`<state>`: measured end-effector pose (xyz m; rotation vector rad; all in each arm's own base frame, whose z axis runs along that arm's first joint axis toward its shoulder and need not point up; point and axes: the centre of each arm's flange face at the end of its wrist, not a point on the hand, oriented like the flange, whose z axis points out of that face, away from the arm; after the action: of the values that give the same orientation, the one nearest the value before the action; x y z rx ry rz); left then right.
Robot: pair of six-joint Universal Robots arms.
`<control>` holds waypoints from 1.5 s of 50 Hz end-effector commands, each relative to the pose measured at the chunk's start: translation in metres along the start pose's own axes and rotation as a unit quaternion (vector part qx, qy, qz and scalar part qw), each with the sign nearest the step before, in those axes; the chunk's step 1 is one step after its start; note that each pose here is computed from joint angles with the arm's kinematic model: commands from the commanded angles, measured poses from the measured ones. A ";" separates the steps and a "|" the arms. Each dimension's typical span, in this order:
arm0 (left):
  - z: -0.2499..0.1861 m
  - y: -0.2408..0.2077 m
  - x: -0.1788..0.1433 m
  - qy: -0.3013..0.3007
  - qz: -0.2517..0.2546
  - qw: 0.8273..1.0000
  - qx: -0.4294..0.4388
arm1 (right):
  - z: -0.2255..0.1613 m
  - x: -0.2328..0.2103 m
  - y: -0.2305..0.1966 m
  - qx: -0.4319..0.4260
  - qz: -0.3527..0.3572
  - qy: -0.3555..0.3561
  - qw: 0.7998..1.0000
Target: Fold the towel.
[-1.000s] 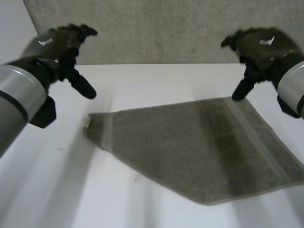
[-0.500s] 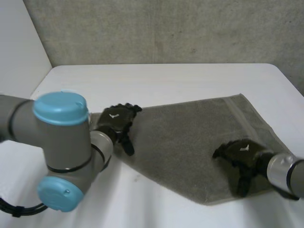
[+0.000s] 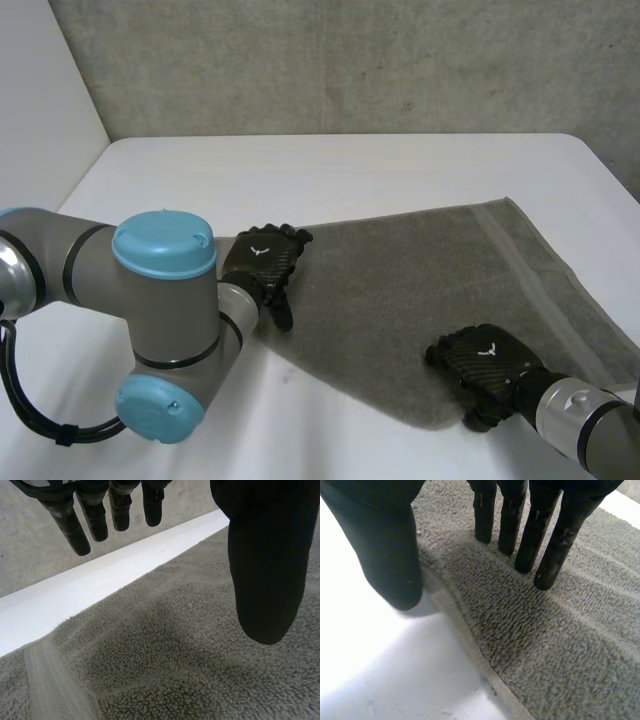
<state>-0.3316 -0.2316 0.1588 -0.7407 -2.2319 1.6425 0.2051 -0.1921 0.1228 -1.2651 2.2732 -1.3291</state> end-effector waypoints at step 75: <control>0.019 -0.083 0.023 0.038 0.092 0.992 0.076 | 0.040 0.041 -0.155 0.178 -0.015 0.070 0.982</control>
<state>-0.3734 -0.2270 0.1963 -0.7830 -2.1682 1.6310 0.2649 -0.2444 0.1874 -1.1058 2.1566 -1.5475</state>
